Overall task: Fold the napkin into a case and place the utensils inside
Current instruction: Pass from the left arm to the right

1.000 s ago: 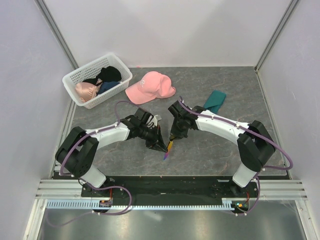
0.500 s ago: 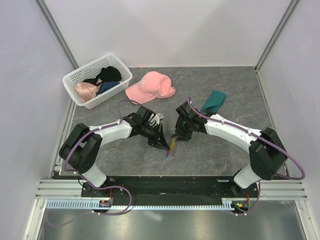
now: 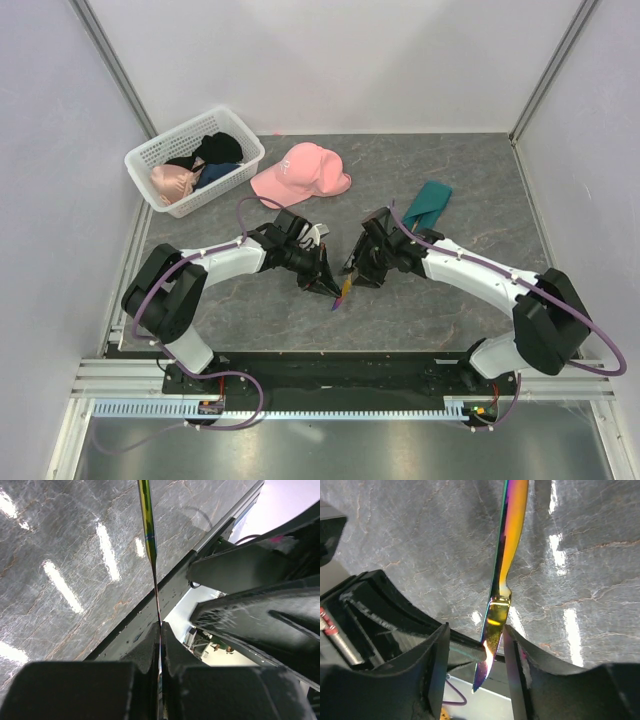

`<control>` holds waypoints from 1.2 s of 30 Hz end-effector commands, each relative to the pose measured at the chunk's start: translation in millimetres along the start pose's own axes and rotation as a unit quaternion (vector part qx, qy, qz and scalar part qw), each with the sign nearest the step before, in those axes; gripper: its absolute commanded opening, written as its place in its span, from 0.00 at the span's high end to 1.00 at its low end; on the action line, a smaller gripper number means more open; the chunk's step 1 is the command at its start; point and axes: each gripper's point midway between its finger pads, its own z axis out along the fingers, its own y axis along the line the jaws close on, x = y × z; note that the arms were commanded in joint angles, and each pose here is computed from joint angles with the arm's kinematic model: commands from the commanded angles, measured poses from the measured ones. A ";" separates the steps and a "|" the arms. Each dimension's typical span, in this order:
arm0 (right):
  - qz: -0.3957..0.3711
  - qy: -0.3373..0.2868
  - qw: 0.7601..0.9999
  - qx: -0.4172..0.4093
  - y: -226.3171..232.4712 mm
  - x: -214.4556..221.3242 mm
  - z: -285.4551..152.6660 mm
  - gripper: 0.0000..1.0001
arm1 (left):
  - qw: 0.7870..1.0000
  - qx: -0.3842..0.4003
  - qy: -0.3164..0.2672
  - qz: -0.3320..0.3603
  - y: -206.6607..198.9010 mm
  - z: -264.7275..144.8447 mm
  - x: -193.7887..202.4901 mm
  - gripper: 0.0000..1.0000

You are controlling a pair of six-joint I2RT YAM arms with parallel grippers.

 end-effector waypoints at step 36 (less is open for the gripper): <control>0.056 0.033 0.998 0.006 -13.1 26.2 19.0 1.00 | 0.999 0.037 -0.006 0.022 -26.6 -2.2 -5.0 0.98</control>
